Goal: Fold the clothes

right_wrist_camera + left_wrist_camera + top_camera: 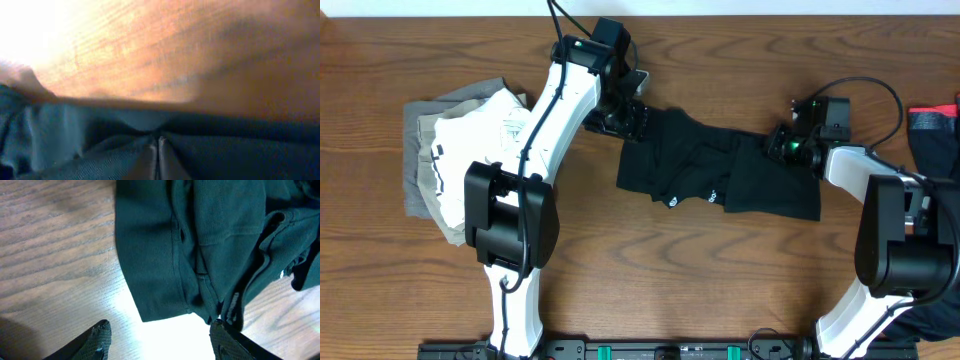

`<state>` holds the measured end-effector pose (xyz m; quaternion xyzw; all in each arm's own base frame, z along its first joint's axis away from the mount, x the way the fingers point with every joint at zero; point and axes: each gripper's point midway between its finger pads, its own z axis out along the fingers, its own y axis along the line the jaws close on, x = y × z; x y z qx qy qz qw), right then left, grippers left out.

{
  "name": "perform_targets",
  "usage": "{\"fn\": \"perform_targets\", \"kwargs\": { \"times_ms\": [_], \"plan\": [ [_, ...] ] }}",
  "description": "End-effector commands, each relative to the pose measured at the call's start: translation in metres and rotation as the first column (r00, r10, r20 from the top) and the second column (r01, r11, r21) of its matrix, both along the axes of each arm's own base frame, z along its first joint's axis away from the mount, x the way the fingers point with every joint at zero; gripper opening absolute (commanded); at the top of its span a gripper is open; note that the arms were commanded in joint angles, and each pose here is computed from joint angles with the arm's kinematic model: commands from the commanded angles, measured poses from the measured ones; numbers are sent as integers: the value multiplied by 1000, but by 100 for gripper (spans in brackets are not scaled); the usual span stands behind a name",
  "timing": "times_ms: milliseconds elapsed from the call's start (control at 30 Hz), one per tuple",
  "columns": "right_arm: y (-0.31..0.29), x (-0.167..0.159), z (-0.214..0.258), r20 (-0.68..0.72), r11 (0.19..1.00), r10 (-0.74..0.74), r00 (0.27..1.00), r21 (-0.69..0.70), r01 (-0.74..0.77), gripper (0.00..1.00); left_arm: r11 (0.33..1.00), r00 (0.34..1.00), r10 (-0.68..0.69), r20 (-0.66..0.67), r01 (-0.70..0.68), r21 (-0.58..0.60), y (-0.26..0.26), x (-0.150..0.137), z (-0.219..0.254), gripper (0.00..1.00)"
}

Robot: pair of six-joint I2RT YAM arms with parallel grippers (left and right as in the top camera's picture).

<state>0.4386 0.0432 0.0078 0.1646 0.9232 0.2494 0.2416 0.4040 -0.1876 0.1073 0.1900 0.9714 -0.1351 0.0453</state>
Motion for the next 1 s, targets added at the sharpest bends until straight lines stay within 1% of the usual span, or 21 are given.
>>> {"fn": "perform_targets", "kwargs": {
  "times_ms": [0,67,100,133,200,233,367,433,500,667,733,833,900,967],
  "plan": [
    [20,4,27,94,987,103,990,112,-113,9,1000,1000,27,-1,-27,2,0,2,-10,70],
    [27,2,53,147,976,135,980,151,-157,14,999,999,37,5,-37,-2,-1,6,-21,73],
    [29,-1,65,163,973,145,976,157,-171,17,998,998,55,0,-55,-4,-1,7,-29,76],
    [29,-4,76,174,973,152,973,149,-178,22,997,997,73,-5,-73,-5,-2,7,-35,78],
    [26,-11,95,199,975,168,965,111,-193,36,996,996,91,-13,-92,-4,-2,9,-49,79],
    [23,-15,103,202,979,164,966,84,-184,40,995,995,102,-15,-102,-5,-2,9,-54,81],
    [12,-31,130,227,983,182,957,-36,-179,50,994,994,109,11,-109,-19,-5,16,-72,92],
    [8,-42,139,223,980,194,955,-84,-179,51,994,993,111,25,-111,-25,-5,20,-77,97],
    [4,-51,143,207,978,192,959,-116,-171,52,993,993,113,23,-113,-35,-6,23,-82,99],
    [3,-65,144,181,967,229,956,-152,-203,51,989,992,107,-59,-113,-98,-12,18,-107,100],
    [3,-68,142,167,967,231,958,-150,-207,51,982,992,78,-103,-94,-167,-23,14,-116,100],
    [3,-69,140,163,965,237,958,-152,-213,51,948,988,-1,-151,-47,-313,-46,4,-115,99],
    [3,-69,141,163,965,237,958,-152,-213,51,901,985,-78,-152,4,-433,-63,-2,-104,99],
    [3,-69,140,162,965,237,958,-152,-213,50,851,981,-141,-136,50,-523,-74,-8,-92,98]
  ]
}}
